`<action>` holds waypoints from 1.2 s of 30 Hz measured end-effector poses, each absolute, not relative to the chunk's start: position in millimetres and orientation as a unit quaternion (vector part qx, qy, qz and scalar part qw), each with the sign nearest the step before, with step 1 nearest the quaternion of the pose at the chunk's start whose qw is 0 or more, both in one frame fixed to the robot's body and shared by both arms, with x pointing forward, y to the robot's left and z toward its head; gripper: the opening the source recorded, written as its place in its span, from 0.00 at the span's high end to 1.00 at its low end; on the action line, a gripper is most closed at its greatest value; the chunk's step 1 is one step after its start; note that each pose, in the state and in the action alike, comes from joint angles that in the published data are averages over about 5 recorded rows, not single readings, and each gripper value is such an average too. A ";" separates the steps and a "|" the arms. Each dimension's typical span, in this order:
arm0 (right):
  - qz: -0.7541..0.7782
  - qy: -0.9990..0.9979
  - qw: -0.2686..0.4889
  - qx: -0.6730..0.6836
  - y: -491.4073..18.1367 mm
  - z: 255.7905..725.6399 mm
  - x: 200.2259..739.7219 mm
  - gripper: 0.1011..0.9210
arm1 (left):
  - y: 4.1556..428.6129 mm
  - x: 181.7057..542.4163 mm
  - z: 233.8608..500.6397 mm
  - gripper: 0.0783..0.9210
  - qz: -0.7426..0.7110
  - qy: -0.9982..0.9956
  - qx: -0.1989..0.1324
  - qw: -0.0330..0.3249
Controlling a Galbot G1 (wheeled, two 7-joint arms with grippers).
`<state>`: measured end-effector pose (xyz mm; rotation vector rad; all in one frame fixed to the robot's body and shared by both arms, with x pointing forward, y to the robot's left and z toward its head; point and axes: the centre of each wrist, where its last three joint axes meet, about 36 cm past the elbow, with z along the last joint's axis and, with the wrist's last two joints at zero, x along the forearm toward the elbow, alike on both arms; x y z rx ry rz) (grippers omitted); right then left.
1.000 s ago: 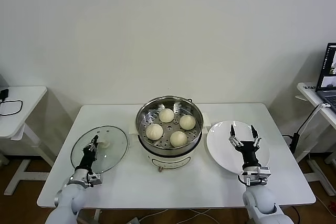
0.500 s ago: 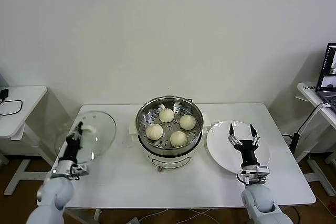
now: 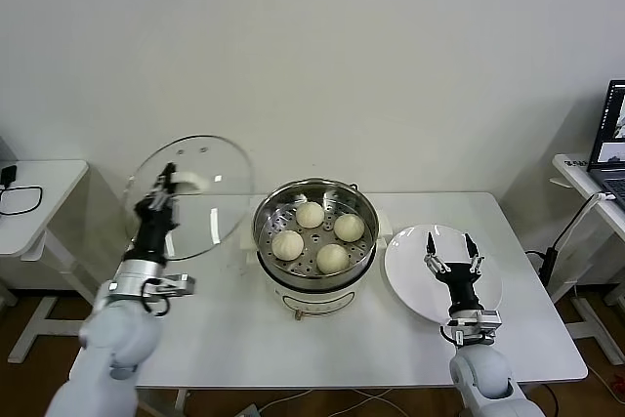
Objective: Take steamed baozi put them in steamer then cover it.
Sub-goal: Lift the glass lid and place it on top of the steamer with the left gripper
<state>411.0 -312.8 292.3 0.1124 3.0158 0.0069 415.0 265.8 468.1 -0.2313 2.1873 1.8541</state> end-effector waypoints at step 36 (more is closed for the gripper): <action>-0.002 0.997 0.034 0.066 -304.1 271.4 417.9 0.12 | 40.3 432.6 457.1 0.87 0.678 0.732 0.028 0.049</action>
